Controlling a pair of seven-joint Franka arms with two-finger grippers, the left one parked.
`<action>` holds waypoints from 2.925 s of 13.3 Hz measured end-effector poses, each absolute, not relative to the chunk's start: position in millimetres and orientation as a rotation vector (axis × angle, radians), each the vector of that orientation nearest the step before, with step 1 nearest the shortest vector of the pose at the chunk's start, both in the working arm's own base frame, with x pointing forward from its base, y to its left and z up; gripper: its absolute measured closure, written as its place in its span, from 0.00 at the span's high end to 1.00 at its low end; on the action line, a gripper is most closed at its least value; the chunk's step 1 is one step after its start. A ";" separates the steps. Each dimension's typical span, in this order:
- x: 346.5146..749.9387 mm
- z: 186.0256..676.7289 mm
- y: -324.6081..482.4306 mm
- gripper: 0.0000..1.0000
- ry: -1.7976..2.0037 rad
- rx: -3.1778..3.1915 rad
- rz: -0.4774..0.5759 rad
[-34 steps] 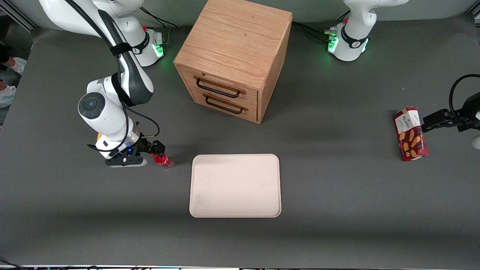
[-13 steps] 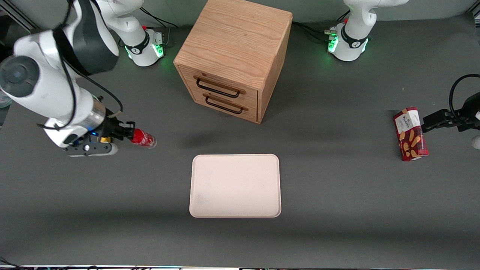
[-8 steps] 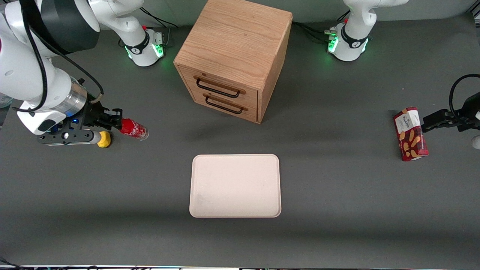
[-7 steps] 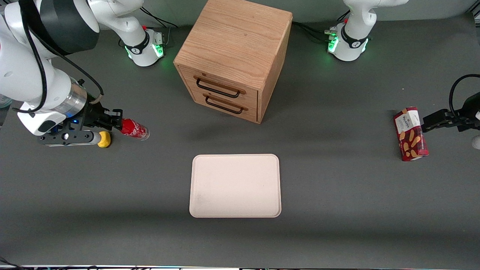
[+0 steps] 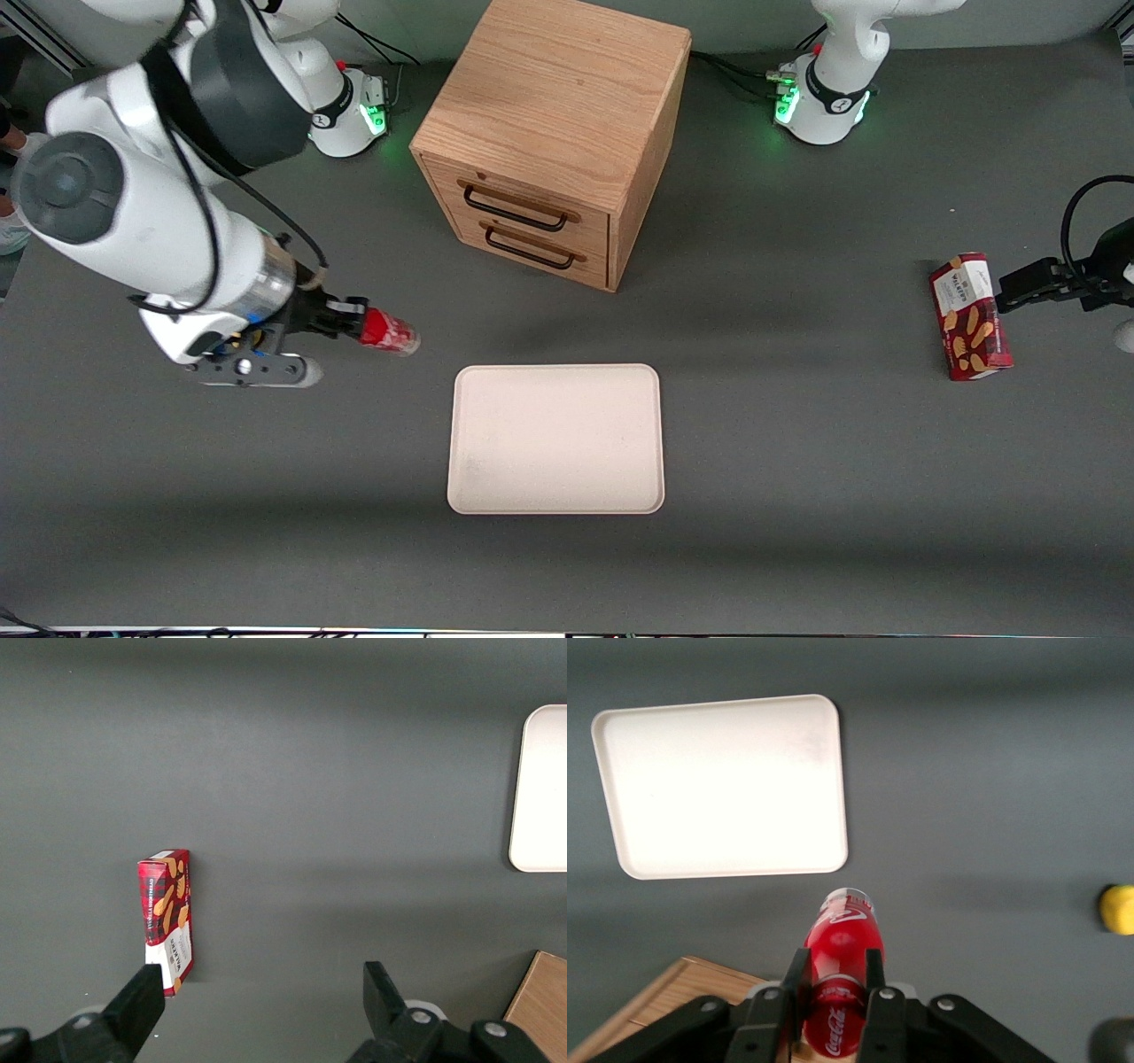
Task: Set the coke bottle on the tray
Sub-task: 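Lift the held bottle and pull it back past the yellow toy, then carry the bottle over the white tray and lower it onto the tray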
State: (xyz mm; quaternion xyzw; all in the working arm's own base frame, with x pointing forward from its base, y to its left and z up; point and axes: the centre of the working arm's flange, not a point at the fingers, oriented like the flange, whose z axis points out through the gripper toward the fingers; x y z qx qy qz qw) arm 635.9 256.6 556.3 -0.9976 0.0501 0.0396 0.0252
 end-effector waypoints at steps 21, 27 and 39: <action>700.4 393.5 352.4 0.29 0.363 -3.118 -0.185; 713.7 348.4 339.6 0.29 0.377 -3.134 -0.181; 691.8 434.8 329.8 1.00 0.395 -3.159 -0.130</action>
